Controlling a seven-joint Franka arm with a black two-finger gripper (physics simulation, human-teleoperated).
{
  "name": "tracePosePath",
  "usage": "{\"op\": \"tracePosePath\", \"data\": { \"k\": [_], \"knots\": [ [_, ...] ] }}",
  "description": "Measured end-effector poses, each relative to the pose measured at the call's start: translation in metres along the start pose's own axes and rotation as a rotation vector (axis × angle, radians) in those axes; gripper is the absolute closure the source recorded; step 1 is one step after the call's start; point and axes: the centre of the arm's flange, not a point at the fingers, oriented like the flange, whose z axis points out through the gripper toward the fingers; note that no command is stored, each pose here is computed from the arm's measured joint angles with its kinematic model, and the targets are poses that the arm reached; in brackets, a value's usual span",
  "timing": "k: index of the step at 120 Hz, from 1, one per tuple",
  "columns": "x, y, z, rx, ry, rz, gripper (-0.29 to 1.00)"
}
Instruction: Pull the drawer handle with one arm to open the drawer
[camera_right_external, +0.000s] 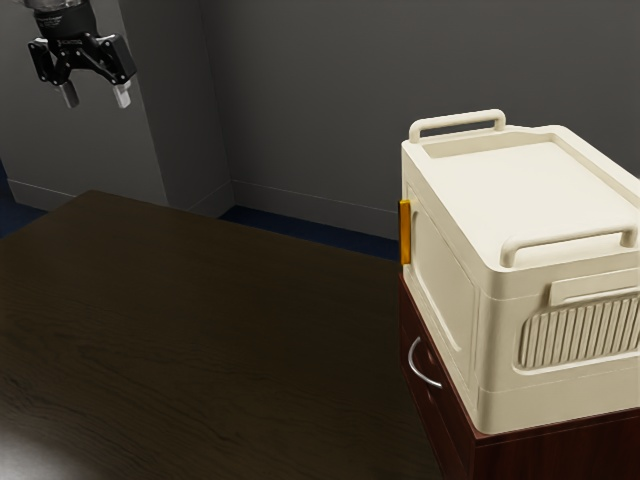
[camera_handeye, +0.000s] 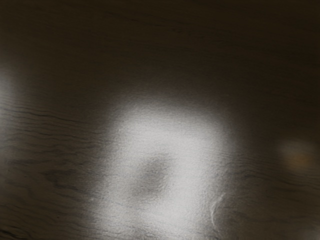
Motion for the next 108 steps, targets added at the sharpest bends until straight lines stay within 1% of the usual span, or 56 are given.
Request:
{"op": "tracePosePath", "data": {
  "k": [17,20,30,35,40,70,95,108],
  "knots": [
    [-0.002,-0.001,-0.004,-0.004,0.007,0.001,0.00],
    [-0.010,-0.001,-0.023,-0.016,0.042,0.004,0.00],
    [-0.044,-0.003,-0.103,-0.045,0.206,0.013,0.00],
    [-0.056,-0.003,-0.123,-0.053,0.249,0.017,0.00],
    [-0.062,-0.004,-0.133,-0.058,0.269,0.017,0.00],
    [-0.068,-0.015,-0.140,-0.063,0.279,-0.004,0.00],
    [-0.055,-0.024,-0.126,-0.055,0.264,-0.028,0.00],
    [-0.062,-0.019,-0.128,-0.059,0.240,-0.015,0.00]
  ]
}}
